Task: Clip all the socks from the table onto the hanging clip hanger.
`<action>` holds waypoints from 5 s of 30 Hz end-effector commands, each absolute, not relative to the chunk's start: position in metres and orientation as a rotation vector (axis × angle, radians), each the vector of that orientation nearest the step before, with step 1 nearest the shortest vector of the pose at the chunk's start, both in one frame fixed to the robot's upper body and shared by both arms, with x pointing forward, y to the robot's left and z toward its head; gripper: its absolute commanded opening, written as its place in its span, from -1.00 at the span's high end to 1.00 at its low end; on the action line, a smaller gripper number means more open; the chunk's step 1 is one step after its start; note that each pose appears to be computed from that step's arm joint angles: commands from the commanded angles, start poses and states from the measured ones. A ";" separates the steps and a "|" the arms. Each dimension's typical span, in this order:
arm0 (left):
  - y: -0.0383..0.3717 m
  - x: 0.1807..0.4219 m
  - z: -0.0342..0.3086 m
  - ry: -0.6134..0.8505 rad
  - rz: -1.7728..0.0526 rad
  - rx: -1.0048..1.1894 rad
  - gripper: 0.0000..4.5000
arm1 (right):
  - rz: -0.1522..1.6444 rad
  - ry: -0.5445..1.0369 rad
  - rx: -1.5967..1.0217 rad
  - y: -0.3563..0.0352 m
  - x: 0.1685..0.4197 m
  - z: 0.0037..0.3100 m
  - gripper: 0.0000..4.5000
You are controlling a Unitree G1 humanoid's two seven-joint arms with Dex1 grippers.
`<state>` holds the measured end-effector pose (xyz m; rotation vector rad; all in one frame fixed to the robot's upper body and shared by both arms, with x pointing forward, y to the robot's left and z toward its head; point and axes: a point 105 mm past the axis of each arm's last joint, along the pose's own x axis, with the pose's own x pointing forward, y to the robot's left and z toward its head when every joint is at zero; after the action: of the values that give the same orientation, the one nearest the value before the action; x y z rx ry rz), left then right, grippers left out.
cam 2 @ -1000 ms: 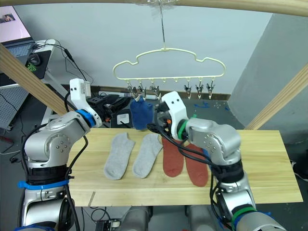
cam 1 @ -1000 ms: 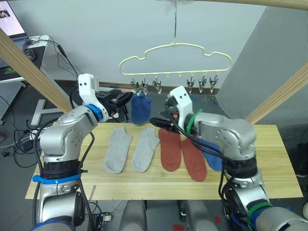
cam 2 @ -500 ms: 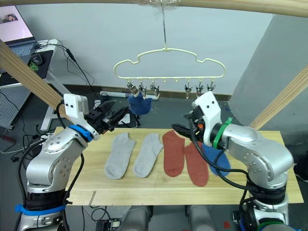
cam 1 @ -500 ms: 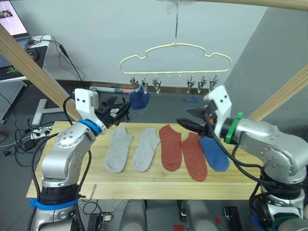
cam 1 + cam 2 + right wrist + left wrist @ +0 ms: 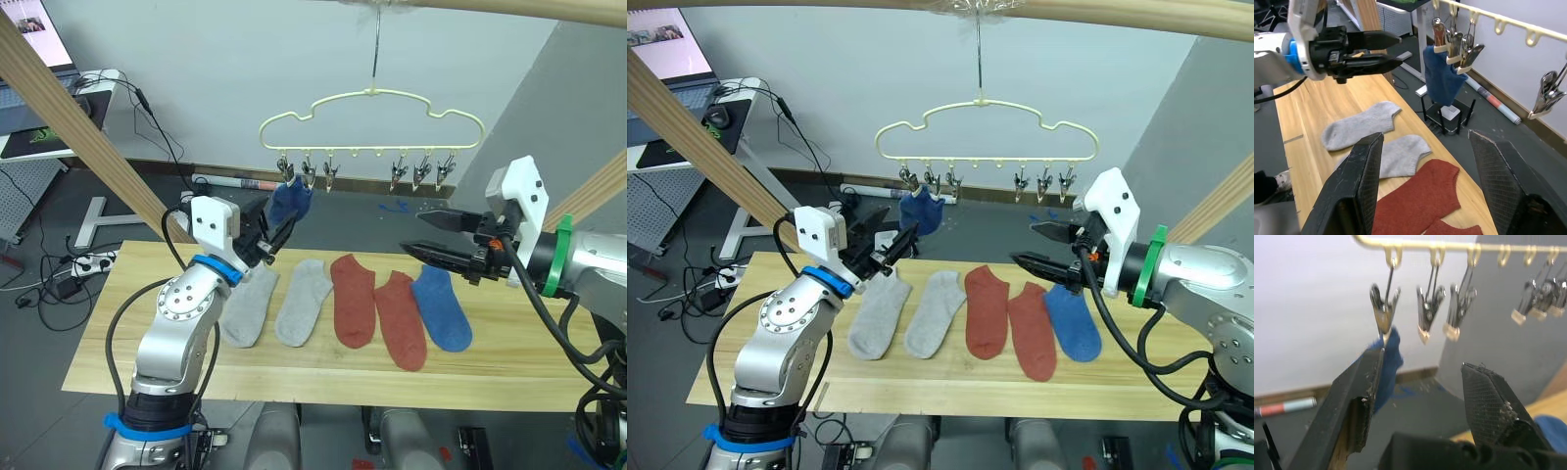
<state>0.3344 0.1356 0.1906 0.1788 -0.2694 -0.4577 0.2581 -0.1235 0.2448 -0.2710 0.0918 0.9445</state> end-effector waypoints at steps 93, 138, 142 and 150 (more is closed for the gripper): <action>0.090 0.391 0.248 -0.027 -0.622 -0.398 0.91 | 0.594 0.354 -0.150 -0.155 0.290 0.176 -0.98; 0.105 0.390 0.245 0.145 -0.580 -0.435 0.91 | 0.357 0.704 -0.273 -0.198 0.364 0.026 -0.98; 0.106 0.391 0.245 0.149 -0.579 -0.441 0.91 | 0.340 0.719 -0.278 -0.202 0.361 0.022 -0.59; 0.107 0.391 0.245 0.178 -0.592 -0.477 0.91 | 0.340 0.727 -0.270 -0.201 0.359 0.021 0.64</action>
<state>0.3930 0.1081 0.2316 -0.4727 0.2116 -0.5693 0.3680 -0.1914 0.0344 -0.2681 0.6697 0.3720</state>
